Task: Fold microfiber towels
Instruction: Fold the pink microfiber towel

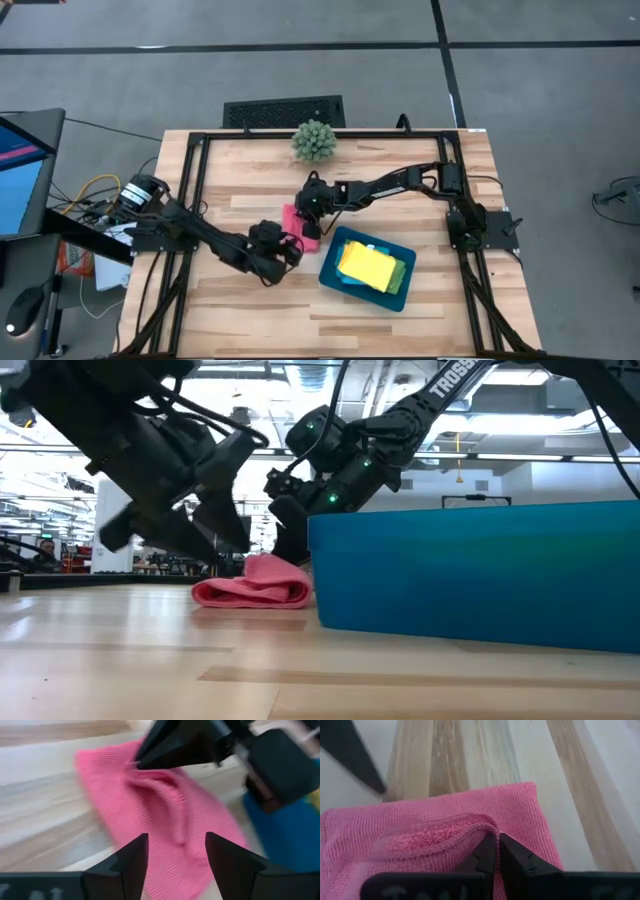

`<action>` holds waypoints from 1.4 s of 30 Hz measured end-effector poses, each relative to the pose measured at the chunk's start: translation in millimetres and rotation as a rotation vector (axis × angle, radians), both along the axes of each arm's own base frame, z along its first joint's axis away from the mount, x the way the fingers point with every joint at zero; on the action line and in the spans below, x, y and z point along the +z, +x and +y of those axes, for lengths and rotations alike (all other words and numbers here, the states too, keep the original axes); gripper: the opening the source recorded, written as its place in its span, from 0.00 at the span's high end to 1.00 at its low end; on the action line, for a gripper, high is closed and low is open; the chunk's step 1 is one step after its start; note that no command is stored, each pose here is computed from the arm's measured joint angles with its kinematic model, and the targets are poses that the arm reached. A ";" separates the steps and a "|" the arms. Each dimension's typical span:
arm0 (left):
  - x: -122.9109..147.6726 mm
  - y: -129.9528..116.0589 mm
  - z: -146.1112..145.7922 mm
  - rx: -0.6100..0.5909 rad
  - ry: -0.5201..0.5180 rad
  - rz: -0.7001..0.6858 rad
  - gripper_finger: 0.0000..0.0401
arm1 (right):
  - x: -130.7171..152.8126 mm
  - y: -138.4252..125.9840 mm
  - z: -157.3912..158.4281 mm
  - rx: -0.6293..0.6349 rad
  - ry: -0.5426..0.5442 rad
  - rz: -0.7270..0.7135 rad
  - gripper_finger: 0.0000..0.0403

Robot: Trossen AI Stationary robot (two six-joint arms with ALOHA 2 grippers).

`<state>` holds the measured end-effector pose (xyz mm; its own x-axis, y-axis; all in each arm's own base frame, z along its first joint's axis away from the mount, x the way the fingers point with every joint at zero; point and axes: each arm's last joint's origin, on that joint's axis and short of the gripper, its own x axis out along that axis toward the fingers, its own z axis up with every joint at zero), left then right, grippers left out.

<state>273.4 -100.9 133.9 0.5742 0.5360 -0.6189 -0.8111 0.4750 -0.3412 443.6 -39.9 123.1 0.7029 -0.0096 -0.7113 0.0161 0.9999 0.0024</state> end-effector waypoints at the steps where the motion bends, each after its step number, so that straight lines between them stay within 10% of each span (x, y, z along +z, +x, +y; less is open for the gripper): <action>1: -0.2 1.2 1.2 -0.010 -0.010 -0.026 0.53 | 0.1 0.1 0.2 0.000 0.000 -0.001 0.89; 23: -5.1 18.4 39.4 -0.105 -0.065 -0.036 0.54 | -0.5 -0.7 0.1 0.001 0.000 0.010 0.89; 35: -3.9 19.7 39.1 -0.098 -0.071 -0.061 0.96 | -1.6 -2.0 0.2 0.001 0.002 0.029 0.89; 42: -1.1 21.7 33.9 -0.135 -0.092 -0.088 0.98 | -1.9 -2.2 0.4 0.002 0.004 0.033 0.89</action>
<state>295.1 -67.1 132.7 0.6914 0.3939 -0.6057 -0.7072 0.5408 -0.4555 441.4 -39.4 121.2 0.6792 -0.0053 -0.7339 0.0140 0.9999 0.0058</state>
